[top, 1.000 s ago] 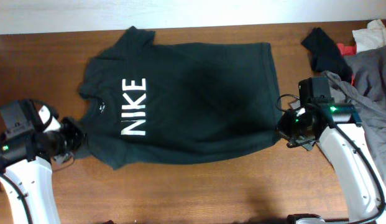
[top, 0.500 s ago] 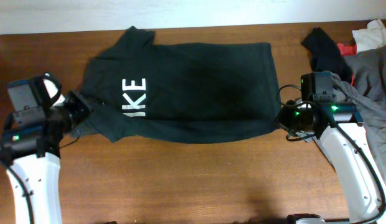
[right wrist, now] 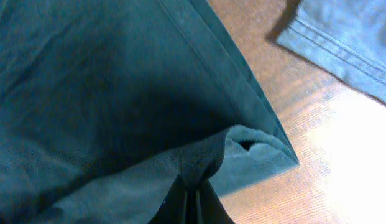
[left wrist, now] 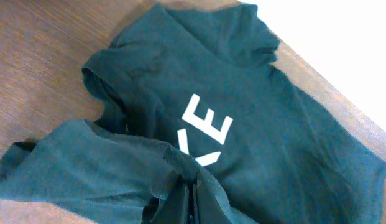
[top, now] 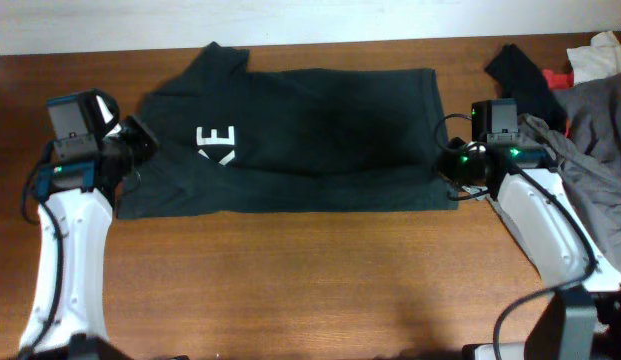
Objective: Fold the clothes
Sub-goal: 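Lay the folded hem down near the shoulders with both grippers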
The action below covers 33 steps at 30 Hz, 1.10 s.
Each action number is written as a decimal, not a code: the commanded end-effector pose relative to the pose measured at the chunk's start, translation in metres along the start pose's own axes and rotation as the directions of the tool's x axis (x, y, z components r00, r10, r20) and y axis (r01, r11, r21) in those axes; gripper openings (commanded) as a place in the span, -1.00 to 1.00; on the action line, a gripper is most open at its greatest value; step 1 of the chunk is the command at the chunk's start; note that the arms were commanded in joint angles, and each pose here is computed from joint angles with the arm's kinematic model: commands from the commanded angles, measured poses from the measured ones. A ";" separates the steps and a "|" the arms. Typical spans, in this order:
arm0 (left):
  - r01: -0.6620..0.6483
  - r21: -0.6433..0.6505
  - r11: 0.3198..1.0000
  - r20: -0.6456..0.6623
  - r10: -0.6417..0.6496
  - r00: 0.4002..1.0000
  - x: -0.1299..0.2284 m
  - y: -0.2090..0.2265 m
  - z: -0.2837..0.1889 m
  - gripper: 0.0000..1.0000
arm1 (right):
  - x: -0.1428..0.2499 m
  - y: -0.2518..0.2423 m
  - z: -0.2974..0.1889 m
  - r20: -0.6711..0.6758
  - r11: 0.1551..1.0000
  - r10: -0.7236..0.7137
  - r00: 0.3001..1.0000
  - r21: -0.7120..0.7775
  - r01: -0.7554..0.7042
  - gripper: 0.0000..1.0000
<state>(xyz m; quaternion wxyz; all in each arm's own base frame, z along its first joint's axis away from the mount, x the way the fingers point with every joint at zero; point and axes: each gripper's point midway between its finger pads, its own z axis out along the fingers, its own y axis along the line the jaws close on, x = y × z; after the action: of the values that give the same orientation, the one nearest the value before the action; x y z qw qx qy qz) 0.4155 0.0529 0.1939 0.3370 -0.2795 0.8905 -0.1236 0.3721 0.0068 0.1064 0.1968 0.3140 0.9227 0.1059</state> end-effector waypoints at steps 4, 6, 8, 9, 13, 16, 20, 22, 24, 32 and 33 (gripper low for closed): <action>0.014 -0.061 0.998 -0.040 -0.017 0.999 0.003 0.016 0.047 -0.99 | -0.013 0.007 0.033 0.015 1.000 0.005 1.000 -0.002 -0.005 -0.92; 0.016 -0.071 0.997 -0.058 -0.020 0.998 0.007 0.021 0.062 -0.99 | -0.015 0.007 0.045 0.017 1.000 0.005 1.000 -0.003 -0.005 -0.92; 0.018 -0.082 0.996 -0.078 -0.024 0.997 0.012 0.026 0.077 -0.99 | -0.016 0.007 0.056 0.015 1.000 0.005 1.000 -0.002 -0.005 -0.92; 0.019 -0.086 0.996 -0.086 -0.026 0.996 0.015 0.029 0.085 -0.99 | -0.017 0.007 0.061 0.015 1.000 0.005 1.000 -0.001 -0.005 -0.92; 0.019 -0.090 0.996 -0.093 -0.027 0.995 0.018 0.035 0.109 -0.99 | -0.019 0.006 0.074 0.018 1.000 0.005 1.000 0.000 -0.005 -0.92; 0.018 -0.086 0.996 -0.085 -0.026 0.996 0.017 0.036 0.118 -0.99 | -0.023 0.010 0.076 0.036 1.000 0.003 0.999 -0.014 -0.002 -0.93; 0.015 -0.068 0.998 -0.054 -0.019 0.998 0.010 0.033 0.123 -0.99 | -0.034 0.018 0.076 0.079 0.999 0.001 0.997 -0.044 0.002 -0.89; 0.014 -0.063 0.998 -0.043 -0.016 0.999 0.007 0.032 0.124 -0.99 | -0.036 0.020 0.075 0.091 0.999 0.001 0.996 -0.052 0.004 -0.85; 0.011 -0.058 0.998 -0.039 -0.013 0.999 0.007 0.030 0.125 -0.99 | -0.038 0.020 0.075 0.100 0.999 0.001 0.995 -0.054 0.005 -0.84; -0.011 -0.050 0.999 -0.043 0.008 0.999 0.010 0.023 0.126 -0.98 | -0.042 0.018 0.075 0.120 0.999 0.001 0.993 -0.037 0.003 -0.79; -0.011 -0.059 0.998 -0.039 0.008 0.999 0.010 0.024 0.126 -0.99 | -0.042 0.017 0.076 0.118 0.999 0.001 0.993 -0.036 0.003 -0.70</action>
<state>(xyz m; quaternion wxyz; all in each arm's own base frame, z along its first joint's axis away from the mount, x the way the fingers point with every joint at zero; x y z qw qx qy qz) 0.4784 0.0625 0.0843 0.3062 -0.2833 0.9024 -0.1080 0.4386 0.0023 0.0519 0.2462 0.3129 0.9104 0.1125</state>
